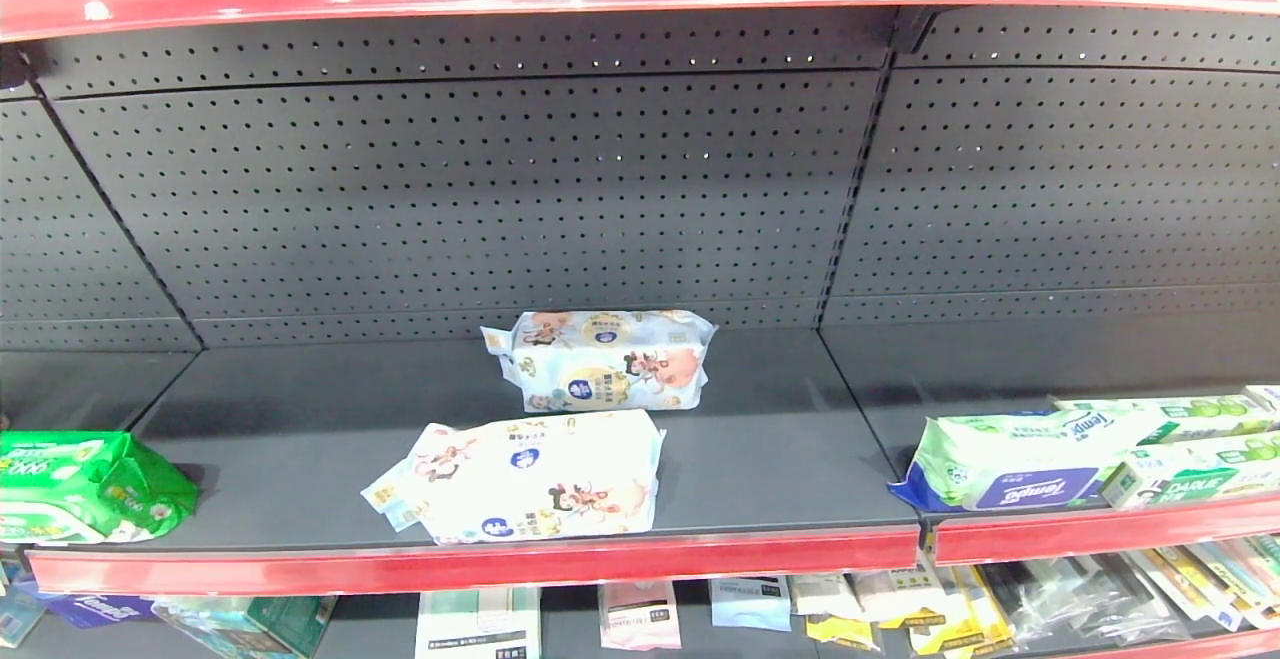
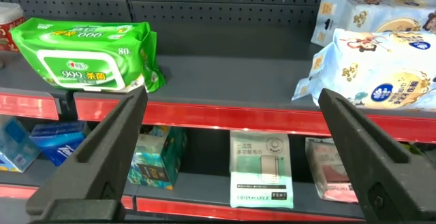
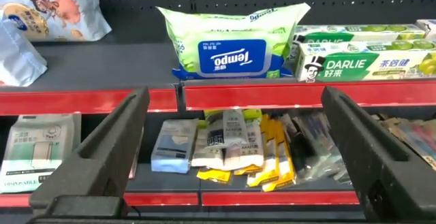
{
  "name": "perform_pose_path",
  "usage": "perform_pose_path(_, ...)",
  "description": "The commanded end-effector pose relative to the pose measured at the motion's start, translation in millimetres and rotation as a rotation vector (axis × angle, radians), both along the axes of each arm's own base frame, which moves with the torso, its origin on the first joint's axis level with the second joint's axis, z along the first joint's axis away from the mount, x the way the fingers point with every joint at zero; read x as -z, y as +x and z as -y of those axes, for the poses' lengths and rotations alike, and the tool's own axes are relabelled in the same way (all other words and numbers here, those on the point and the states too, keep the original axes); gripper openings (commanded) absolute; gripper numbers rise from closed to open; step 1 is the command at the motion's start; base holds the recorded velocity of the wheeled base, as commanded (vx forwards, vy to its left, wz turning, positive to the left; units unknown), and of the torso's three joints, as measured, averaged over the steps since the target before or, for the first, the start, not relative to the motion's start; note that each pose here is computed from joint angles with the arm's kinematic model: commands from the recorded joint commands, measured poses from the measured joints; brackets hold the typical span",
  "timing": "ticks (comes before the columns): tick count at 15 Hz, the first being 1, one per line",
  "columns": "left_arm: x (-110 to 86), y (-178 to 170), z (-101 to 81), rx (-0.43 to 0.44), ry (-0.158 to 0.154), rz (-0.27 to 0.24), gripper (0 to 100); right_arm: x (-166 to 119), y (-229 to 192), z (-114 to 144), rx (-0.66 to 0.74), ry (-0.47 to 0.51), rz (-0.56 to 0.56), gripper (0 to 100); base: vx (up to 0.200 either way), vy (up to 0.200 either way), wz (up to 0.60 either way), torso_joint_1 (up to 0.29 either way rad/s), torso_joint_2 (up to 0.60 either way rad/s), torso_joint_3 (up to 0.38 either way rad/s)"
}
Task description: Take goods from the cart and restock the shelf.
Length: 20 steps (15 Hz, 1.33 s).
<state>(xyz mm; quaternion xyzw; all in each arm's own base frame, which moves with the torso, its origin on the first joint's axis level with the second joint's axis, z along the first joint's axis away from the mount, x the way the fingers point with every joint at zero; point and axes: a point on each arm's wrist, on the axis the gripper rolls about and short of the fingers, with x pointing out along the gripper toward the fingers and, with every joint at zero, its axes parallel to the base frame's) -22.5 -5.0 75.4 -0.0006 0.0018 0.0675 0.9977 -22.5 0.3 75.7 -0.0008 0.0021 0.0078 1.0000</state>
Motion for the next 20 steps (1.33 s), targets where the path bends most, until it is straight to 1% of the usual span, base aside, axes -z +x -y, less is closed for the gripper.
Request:
perform_pose_path(1,0.1,0,0.0,0.0,-0.001,-0.001,100,0,0,0,0.0,0.0,0.004,100,0.0,0.0,0.0,0.0,0.0,0.0)
perform_pose_path(6,0.1,0,-0.1,-0.008,-0.001,-0.001,100,0,0,0,0.0,0.0,0.004,100,0.0,0.0,0.0,0.0,0.0,0.0)
perform_pose_path(7,-0.8,0,-0.1,-0.009,0.009,0.001,100,0,0,0,0.0,0.0,0.004,100,0.0,0.0,0.0,0.0,0.0,0.0)
perform_pose_path(8,-44.5,-13,1.9,0.011,0.02,0.134,100,0,0,0,0.0,0.0,0.004,100,0.0,0.0,0.0,0.0,0.0,0.0)
perform_pose_path(9,-117.1,8,-2.4,0.026,-0.142,0.1,100,0,0,0,0.0,0.0,0.004,100,0.0,0.0,0.0,0.0,0.0,0.0)
perform_pose_path(10,-173.2,30,-6.4,-0.009,-0.27,0.145,100,0,0,0,0.0,0.0,0.004,100,0.0,0.0,0.0,0.0,0.0,0.0)
perform_pose_path(11,-184.4,60,-12.5,-0.077,-0.268,0.06,100,0,0,0,0.0,0.0,0.004,100,0.0,0.0,0.0,0.0,0.0,0.0)
perform_pose_path(12,-178.4,83,-20.1,-0.166,-0.228,-0.04,100,0,0,0,0.0,0.0,0.004,100,0.0,0.0,0.0,0.0,0.0,0.0)
perform_pose_path(13,-167.1,101,-25.9,-0.208,-0.199,-0.142,100,0,0,0,0.0,0.0,0.004,100,0.0,0.0,0.0,0.0,0.0,0.0)
perform_pose_path(14,-146.8,127,-32.6,-0.229,-0.198,-0.29,100,0,0,0,0.0,0.0,0.004,100,0.0,0.0,0.0,0.0,0.0,0.0)
perform_pose_path(15,-135.3,143,-35.6,-0.228,-0.206,-0.377,100,0,0,0,0.0,0.0,0.004,100,0.0,0.0,0.0,0.0,0.0,0.0)
perform_pose_path(16,-122.9,159,-37.9,-0.22,-0.207,-0.465,100,0,0,0,0.0,0.0,0.004,100,0.0,0.0,0.0,0.0,0.0,0.0)
perform_pose_path(17,-115.9,171,-38.2,-0.205,-0.196,-0.518,100,0,0,0,0.0,0.0,0.004,100,0.0,0.0,0.0,0.0,0.0,0.0)
perform_pose_path(18,-111.8,179,-36.7,-0.176,-0.178,-0.556,100,0,0,0,0.0,0.0,0.004,100,0.0,0.0,0.0,0.0,0.0,0.0)
perform_pose_path(19,-109.2,183,-34.8,-0.158,-0.164,-0.577,100,0,0,0,0.0,0.0,0.004,100,0.0,0.0,0.0,0.0,0.0,0.0)
perform_pose_path(20,-103.5,190,-30.0,-0.119,-0.137,-0.618,100,0,0,0,0.0,0.0,0.004,100,0.0,0.0,0.0,0.0,0.0,0.0)
